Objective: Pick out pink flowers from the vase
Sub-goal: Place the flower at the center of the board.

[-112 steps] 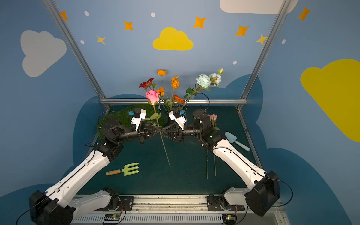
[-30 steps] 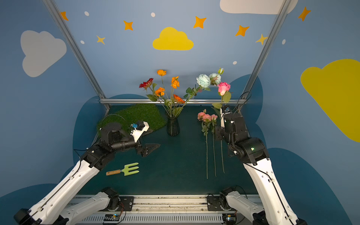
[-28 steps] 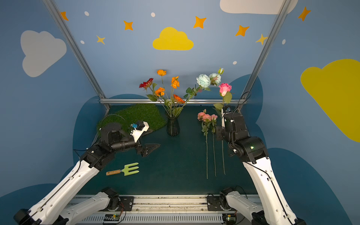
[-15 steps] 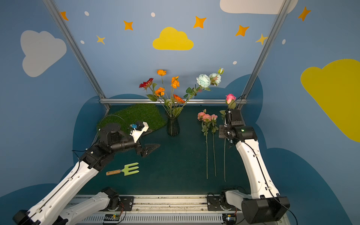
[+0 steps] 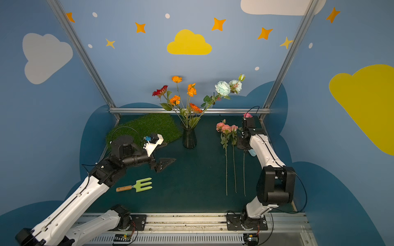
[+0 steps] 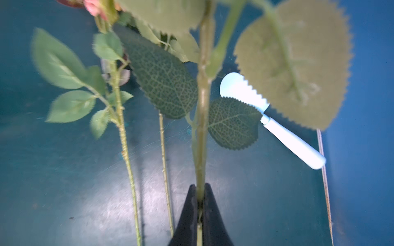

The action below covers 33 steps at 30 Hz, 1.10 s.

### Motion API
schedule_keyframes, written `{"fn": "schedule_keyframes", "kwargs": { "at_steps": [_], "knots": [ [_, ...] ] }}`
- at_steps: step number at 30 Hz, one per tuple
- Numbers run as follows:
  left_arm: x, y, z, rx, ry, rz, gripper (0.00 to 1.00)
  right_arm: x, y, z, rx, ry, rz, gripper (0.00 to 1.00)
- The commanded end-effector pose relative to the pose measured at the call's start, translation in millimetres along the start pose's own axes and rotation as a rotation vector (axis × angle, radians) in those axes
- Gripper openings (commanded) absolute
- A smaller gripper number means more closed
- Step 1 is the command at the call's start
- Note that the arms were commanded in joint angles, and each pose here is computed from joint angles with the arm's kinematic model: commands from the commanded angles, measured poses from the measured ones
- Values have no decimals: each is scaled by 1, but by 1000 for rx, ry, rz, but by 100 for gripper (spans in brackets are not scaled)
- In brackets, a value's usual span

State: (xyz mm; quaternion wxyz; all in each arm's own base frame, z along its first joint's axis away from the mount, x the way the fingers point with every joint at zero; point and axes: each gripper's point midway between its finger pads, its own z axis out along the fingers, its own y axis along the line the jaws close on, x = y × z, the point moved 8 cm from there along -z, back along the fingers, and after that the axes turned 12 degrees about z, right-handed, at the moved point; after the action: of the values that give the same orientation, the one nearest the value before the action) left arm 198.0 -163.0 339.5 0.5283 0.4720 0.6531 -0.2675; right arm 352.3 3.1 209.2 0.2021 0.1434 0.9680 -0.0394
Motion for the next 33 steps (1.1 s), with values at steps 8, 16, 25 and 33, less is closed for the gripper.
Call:
{"fn": "schedule_keyframes", "kwargs": {
  "at_steps": [8,16,25,33],
  "knots": [
    [9,1,6,7,56,-27,100,-27,12,32,-6,45,-51,0],
    [12,3,9,14,89,-40,100,-32,14,73,134,104,-94,0],
    [13,2,10,20,93,-42,100,-31,21,99,180,148,-107,0],
    [11,-1,10,37,81,-41,100,-26,28,113,131,195,-87,0]
  ]
}}
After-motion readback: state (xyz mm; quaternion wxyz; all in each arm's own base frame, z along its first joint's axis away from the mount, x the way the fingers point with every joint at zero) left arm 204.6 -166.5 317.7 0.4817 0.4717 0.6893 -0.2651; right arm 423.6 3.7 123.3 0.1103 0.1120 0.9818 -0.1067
